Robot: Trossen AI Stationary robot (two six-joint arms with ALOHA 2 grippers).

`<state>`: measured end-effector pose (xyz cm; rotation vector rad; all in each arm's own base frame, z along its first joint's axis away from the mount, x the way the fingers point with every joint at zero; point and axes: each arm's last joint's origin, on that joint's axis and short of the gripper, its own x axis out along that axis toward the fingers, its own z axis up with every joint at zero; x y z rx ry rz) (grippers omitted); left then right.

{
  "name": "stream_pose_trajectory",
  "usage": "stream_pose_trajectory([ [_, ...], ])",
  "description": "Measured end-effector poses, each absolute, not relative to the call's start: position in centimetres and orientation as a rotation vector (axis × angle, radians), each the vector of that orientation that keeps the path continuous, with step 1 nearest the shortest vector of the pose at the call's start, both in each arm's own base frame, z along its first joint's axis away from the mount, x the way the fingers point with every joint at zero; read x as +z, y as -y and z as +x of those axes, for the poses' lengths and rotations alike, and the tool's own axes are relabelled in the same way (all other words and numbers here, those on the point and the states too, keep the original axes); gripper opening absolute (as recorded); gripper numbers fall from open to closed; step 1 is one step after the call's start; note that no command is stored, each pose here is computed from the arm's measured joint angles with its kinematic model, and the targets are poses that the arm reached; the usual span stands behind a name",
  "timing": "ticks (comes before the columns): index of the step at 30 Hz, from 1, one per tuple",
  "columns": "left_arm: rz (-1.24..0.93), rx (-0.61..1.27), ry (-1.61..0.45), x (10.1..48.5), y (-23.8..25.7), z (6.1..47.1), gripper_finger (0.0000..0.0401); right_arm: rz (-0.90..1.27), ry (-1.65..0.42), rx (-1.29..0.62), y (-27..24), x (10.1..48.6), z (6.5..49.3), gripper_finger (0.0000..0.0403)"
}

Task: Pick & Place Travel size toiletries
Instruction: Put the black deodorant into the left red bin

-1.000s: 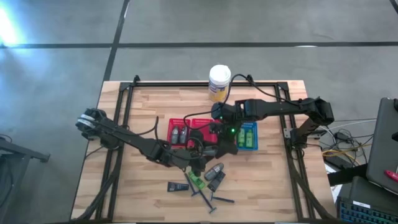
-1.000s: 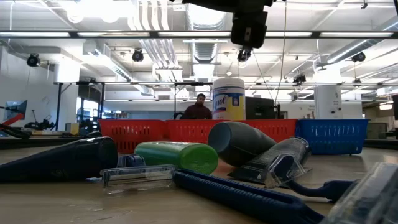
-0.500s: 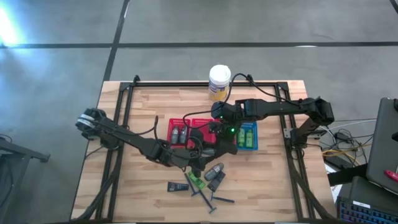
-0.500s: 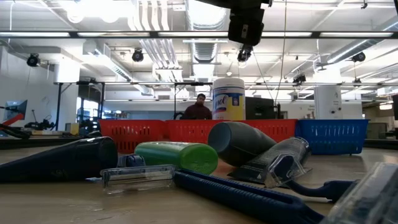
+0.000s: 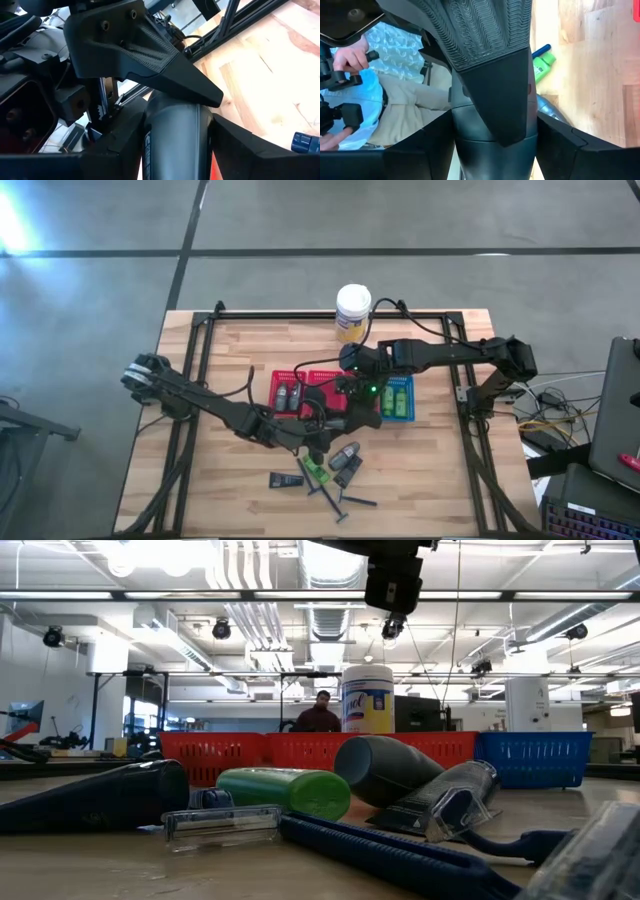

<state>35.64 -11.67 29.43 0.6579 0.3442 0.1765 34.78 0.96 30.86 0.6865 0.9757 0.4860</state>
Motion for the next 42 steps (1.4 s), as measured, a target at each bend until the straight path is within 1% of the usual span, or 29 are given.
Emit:
stream_pose_trajectory([
  [4,0.663,0.216,-0.381,29.3,11.5,35.4,0.0200,0.685,-0.976,0.450,-0.6,31.3,34.3,0.0231],
  [13,0.597,0.304,-0.503,28.3,11.0,34.6,0.0200,0.610,-1.036,0.281,0.0,33.1,31.0,0.0299],
  [18,0.526,0.380,-0.587,27.2,10.5,33.9,0.0200,0.525,-1.074,0.137,0.3,33.9,28.9,0.0329],
  [25,0.442,0.504,-0.668,24.7,9.1,32.9,0.0200,0.473,-1.014,-0.087,0.7,36.3,25.4,0.0356],
  [31,0.393,0.637,-0.716,23.4,5.1,33.4,0.0200,0.481,-0.905,-0.237,1.0,38.1,23.1,0.0354],
  [35,0.336,0.704,-0.760,23.1,2.3,33.8,0.0200,0.508,-0.912,-0.292,1.1,38.4,22.1,0.0345],
  [37,0.300,0.760,-0.804,23.2,1.7,33.1,0.0200,0.516,-0.944,-0.314,1.1,38.2,21.7,0.0341],
  [40,0.134,0.877,-0.836,23.6,1.7,31.2,0.0200,0.525,-0.984,-0.362,1.0,37.9,21.2,0.0335],
  [42,0.007,0.943,-0.806,23.8,2.5,29.9,0.0200,0.502,-0.985,-0.389,0.9,37.8,21.2,0.0331],
])
